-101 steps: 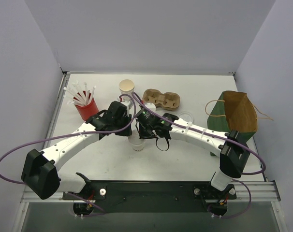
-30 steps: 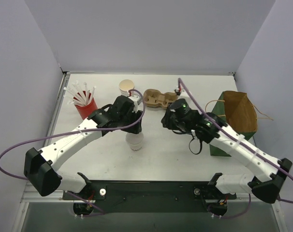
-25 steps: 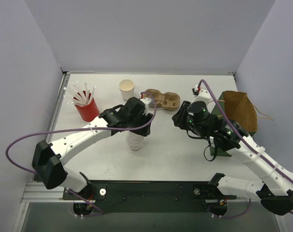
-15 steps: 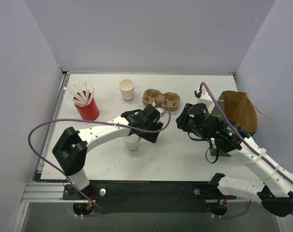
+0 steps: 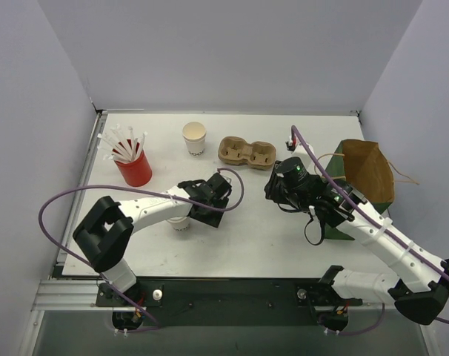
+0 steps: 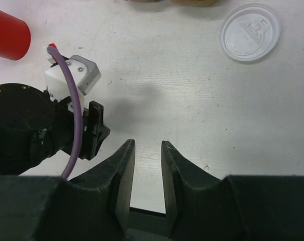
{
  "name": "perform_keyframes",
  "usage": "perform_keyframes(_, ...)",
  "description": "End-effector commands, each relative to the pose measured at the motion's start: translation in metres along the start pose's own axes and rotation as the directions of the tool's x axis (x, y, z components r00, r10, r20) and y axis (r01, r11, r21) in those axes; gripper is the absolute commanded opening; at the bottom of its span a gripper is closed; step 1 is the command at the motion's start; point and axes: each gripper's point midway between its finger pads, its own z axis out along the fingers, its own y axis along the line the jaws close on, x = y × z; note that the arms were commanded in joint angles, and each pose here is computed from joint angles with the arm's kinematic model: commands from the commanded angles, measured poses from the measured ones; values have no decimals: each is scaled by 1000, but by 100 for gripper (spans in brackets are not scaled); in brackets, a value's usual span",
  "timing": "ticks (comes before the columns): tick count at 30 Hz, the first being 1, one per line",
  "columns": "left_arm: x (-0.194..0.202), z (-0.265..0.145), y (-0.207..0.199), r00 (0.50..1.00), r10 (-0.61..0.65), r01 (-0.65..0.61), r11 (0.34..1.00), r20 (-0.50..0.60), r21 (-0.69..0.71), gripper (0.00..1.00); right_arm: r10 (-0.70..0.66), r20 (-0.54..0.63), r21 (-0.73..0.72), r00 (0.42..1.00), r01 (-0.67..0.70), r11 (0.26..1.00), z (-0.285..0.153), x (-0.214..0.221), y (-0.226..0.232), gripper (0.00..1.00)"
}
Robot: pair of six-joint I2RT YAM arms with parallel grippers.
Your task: Pack the takeout coffee
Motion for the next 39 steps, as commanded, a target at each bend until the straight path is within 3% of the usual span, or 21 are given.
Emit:
perform_keyframes(1, -14, -13, 27, 994, -64, 67, 997, 84, -38, 60, -16, -14, 10, 1000, 16, 1000, 6, 5, -2, 24)
perform_keyframes(14, 4, -13, 72, 990, -128, 132, 988, 56, -80, 60, -21, -36, 9, 999, 21, 1000, 13, 12, -1, 24)
perform_keyframes(30, 13, -5, 47, 998, -69, 69, 998, 13, 13, 57, -18, -46, 6, 999, 18, 1000, 16, 16, 0, 24)
perform_keyframes(39, 8, -14, 15, 999, 13, -17, 995, 40, 96, 56, -20, -54, 5, 998, 20, 1000, 19, 17, 2, 24)
